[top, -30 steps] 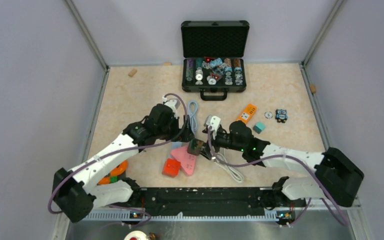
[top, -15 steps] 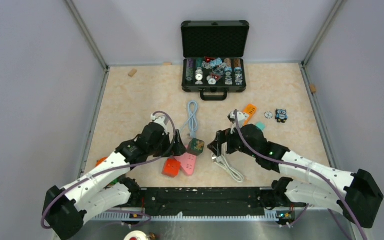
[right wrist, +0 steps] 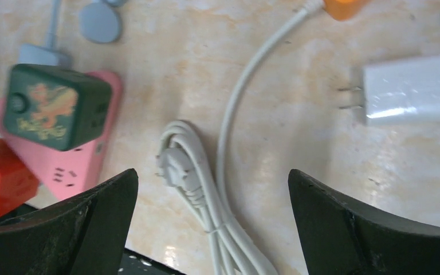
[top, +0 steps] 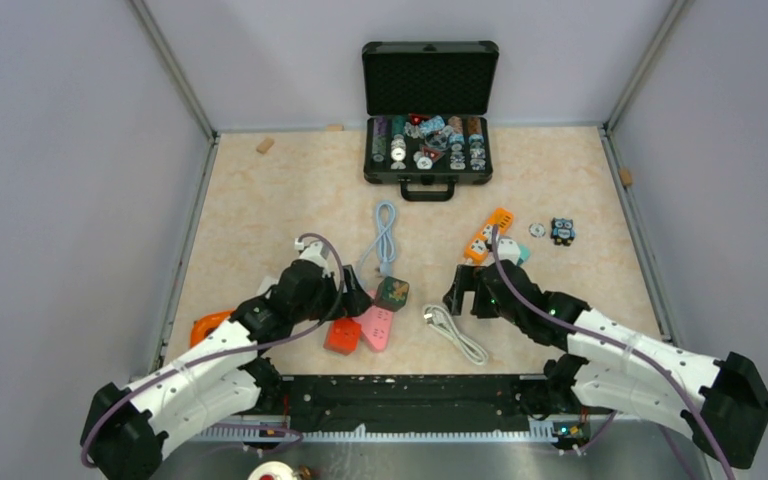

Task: Insert the plug

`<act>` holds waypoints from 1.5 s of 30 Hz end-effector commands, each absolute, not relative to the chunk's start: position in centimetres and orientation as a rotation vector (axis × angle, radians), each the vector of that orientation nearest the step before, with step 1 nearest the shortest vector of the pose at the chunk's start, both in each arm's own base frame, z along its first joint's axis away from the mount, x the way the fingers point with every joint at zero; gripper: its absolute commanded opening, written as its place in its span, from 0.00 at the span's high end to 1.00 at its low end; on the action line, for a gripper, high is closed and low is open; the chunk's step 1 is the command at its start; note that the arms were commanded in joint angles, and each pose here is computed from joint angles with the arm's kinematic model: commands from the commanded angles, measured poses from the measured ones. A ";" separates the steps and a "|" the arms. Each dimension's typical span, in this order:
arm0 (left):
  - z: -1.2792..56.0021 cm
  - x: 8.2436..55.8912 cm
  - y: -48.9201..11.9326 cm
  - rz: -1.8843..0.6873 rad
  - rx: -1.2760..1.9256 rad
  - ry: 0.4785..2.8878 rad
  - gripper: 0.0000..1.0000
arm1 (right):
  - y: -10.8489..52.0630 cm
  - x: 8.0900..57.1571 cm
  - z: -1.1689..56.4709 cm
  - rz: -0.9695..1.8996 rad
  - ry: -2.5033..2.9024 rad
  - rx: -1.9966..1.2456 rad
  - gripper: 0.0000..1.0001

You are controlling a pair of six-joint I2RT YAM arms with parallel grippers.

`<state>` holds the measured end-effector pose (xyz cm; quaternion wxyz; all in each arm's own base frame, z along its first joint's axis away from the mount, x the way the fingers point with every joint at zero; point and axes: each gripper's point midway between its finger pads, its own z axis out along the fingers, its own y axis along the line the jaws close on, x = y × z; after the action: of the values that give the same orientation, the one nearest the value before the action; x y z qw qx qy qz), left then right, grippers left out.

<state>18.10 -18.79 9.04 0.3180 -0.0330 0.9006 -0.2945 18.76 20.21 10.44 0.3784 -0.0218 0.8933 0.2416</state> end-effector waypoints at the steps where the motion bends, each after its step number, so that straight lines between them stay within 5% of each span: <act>1: 11.5 20.1 -19.8 -0.779 -0.096 2.321 0.01 | 17.6 20.1 10.1 0.415 2.317 0.079 0.01; 32: 11.2 22.7 -17.2 -0.438 -0.134 2.398 0.01 | 20.4 18.7 7.9 0.515 2.455 -0.036 0.03; 45: 11.9 26.1 -12.1 0.005 -0.369 2.383 0.01 | 22.3 19.7 7.3 0.522 2.480 -0.082 0.05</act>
<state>24.63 -14.59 10.27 0.3334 -0.0925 0.9366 -0.0548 18.13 20.37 5.66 0.2837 -0.0287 0.9428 0.1727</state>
